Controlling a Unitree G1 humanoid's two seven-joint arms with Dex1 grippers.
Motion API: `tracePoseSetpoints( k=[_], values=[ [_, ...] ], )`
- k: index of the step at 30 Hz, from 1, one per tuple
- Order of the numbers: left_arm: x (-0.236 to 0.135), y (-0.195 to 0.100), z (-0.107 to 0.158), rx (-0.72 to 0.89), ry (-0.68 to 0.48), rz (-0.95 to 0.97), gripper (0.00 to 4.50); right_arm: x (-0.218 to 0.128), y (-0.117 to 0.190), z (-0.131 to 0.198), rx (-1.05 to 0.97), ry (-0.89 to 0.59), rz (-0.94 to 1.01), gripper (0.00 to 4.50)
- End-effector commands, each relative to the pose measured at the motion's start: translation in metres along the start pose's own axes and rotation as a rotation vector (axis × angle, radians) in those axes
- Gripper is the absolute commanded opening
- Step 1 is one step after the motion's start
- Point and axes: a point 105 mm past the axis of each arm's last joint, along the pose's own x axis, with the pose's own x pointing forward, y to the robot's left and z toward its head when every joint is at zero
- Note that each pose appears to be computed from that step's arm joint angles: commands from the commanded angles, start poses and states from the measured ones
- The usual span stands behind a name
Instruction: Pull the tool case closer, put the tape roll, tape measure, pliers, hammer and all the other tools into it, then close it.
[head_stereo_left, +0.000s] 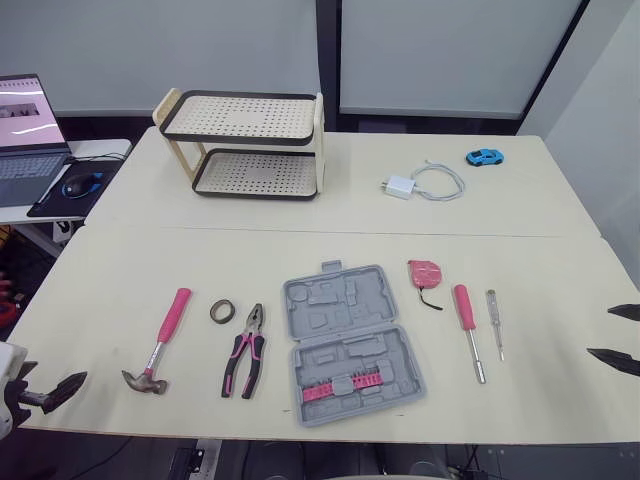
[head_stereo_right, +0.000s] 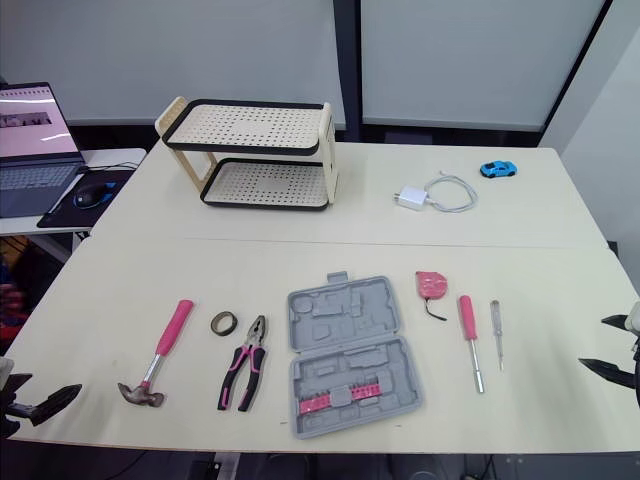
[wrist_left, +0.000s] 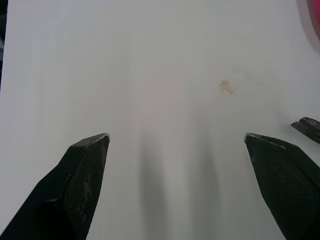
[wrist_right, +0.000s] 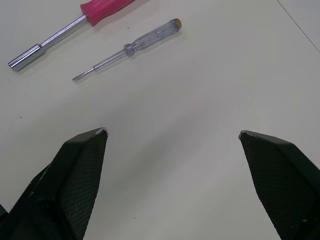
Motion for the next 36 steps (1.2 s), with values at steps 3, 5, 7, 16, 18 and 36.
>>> tracePoseSetpoints(
  k=[3,5,7,16,18,36],
  values=[
    [-0.005,0.013,0.005,0.013,0.013,0.043,4.50,-0.004,-0.001,0.006,-0.024,-0.012,-0.011,4.48],
    [-0.004,0.016,0.007,0.008,-0.001,0.052,4.50,-0.003,-0.001,0.006,-0.021,-0.014,-0.018,4.48],
    [-0.004,0.018,0.010,0.008,-0.018,0.048,4.50,-0.003,-0.002,0.006,-0.021,-0.016,-0.022,4.48],
    [-0.007,0.019,0.017,-0.012,-0.067,-0.012,4.50,-0.005,-0.005,0.004,0.019,-0.023,-0.049,4.48],
    [-0.008,0.019,0.016,-0.009,-0.064,-0.020,4.50,-0.006,-0.005,0.003,0.027,-0.020,-0.046,4.48],
    [-0.014,0.002,0.011,-0.036,-0.081,-0.072,4.50,-0.008,-0.005,0.006,0.015,-0.040,-0.067,4.48]
  ],
)
